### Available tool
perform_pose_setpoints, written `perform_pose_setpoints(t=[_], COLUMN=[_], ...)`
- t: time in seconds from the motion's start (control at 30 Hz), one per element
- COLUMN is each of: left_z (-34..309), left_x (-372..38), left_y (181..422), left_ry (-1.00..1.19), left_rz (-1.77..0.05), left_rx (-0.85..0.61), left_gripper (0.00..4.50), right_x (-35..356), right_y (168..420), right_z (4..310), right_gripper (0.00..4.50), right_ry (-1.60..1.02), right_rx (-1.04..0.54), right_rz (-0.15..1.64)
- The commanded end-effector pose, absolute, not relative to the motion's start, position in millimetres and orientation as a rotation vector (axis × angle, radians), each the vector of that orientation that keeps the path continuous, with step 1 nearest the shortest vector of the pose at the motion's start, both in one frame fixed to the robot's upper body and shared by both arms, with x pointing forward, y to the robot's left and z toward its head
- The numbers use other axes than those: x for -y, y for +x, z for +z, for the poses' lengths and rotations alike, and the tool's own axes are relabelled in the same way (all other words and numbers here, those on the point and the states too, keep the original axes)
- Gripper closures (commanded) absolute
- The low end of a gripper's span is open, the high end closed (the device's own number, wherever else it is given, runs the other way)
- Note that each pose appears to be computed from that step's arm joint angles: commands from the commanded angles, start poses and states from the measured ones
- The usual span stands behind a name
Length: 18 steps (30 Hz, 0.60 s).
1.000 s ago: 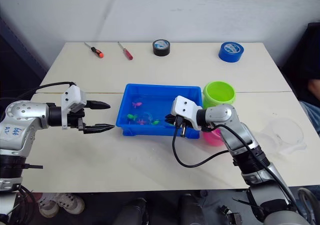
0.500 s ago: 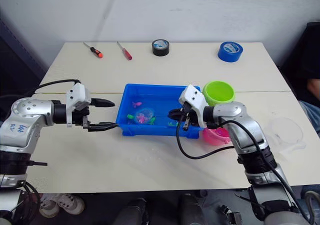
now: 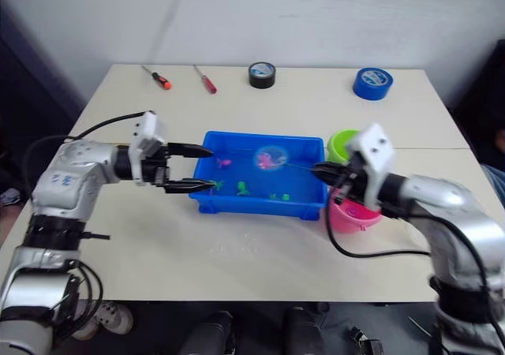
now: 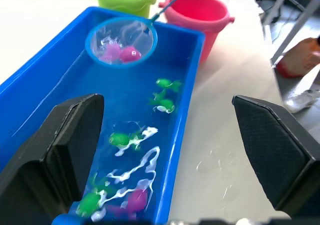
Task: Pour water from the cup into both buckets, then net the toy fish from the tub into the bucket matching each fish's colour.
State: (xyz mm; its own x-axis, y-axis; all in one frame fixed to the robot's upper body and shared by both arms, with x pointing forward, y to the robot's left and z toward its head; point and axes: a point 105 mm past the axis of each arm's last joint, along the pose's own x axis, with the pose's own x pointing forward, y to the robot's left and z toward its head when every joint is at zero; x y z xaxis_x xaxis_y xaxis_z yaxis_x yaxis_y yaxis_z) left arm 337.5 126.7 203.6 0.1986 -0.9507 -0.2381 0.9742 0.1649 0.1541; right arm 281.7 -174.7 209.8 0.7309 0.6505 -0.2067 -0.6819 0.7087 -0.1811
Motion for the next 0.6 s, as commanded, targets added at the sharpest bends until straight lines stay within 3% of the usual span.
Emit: perform_pose_setpoints(t=[0.03, 0.27, 0.37, 0.53, 0.6], left_z=[210.2, 211.7, 213.0, 204.2, 202.9], left_x=[-105.8, -73.7, -63.8, -54.0, -52.5], left_y=[338.0, 343.0, 341.6, 343.5, 344.7], left_ry=[0.334, 0.342, 0.340, 0.335, 0.337], left_rz=[-1.481, -1.626, -1.676, -1.705, -1.706], left_rx=[-0.051, -0.014, 0.005, -0.002, 0.002], left_gripper=[0.06, 0.06, 0.06, 0.06, 0.06], right_x=[201.2, 235.8, 242.7, 246.1, 240.5], right_y=[249.9, 201.6, 192.2, 194.3, 196.1], right_z=[227.5, 222.9, 220.6, 218.5, 217.9], right_gripper=[4.50, 4.50, 4.50, 4.50, 4.50], right_ry=[-0.304, -0.380, -0.469, -0.917, -1.263], right_rx=[-0.081, -0.126, -0.150, -0.186, -0.160], right_rz=[0.582, 0.355, 0.308, 0.266, 0.320])
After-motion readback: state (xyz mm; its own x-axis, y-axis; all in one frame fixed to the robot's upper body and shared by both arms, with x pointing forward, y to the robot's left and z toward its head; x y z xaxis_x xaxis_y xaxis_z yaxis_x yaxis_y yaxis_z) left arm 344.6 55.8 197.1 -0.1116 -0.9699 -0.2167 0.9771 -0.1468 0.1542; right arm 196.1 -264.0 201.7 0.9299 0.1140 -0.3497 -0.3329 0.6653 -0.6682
